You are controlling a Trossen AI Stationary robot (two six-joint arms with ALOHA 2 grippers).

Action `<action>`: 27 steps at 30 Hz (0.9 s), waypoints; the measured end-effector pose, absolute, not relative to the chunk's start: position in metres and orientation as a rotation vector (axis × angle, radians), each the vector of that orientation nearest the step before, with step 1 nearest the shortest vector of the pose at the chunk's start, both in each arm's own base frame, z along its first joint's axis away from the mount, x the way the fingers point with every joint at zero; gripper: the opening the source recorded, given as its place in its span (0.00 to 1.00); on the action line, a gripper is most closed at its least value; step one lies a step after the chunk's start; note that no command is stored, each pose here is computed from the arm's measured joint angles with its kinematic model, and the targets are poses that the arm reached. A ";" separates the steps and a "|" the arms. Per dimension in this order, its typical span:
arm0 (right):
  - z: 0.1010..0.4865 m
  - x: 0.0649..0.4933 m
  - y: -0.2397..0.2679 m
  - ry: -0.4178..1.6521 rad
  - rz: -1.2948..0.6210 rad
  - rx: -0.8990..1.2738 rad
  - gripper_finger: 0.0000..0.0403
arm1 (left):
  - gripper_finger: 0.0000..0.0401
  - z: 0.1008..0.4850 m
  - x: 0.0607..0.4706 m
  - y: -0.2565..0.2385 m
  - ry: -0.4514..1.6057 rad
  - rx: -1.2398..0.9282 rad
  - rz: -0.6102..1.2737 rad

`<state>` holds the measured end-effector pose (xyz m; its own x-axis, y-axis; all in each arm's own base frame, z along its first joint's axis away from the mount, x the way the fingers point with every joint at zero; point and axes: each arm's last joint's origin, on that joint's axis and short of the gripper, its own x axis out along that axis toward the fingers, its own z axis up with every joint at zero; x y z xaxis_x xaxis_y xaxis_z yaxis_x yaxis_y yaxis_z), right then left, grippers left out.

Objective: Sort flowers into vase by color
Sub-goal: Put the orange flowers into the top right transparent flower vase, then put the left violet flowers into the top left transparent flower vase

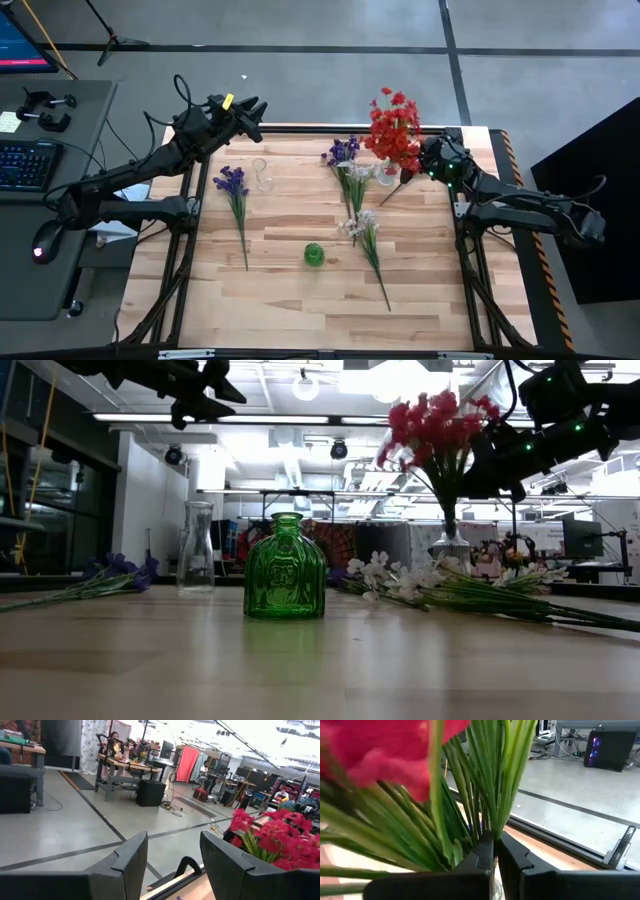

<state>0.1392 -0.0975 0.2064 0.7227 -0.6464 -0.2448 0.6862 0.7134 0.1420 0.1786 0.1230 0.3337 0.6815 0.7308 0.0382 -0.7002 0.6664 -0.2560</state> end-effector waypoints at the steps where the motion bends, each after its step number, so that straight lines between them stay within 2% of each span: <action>1: 0.207 0.139 -0.098 0.181 -0.743 0.230 0.00 | 0.42 0.334 0.179 0.123 -0.142 -0.229 0.811; 6: 0.207 0.139 -0.098 0.162 -0.751 0.278 0.07 | 0.42 0.334 0.179 0.123 -0.142 -0.229 0.811; 13: 0.214 0.140 -0.099 0.136 -0.765 0.290 0.34 | 0.42 0.334 0.179 0.123 -0.142 -0.229 0.810; 18: 0.226 0.137 -0.099 0.168 -0.814 0.217 0.49 | 0.42 0.334 0.179 0.123 -0.142 -0.229 0.810; 22: 0.234 0.133 -0.096 0.237 -0.824 0.179 0.56 | 0.42 0.334 0.179 0.123 -0.138 -0.213 0.811; 27: 0.246 0.123 -0.093 0.285 -0.899 0.109 0.59 | 0.42 0.335 0.179 0.123 -0.151 -0.211 0.810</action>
<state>0.1232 -0.0928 0.2459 0.5882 -0.7552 -0.2894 0.7841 0.6202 -0.0248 0.1786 0.1230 0.3352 0.6809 0.7305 0.0529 -0.7006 0.6707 -0.2436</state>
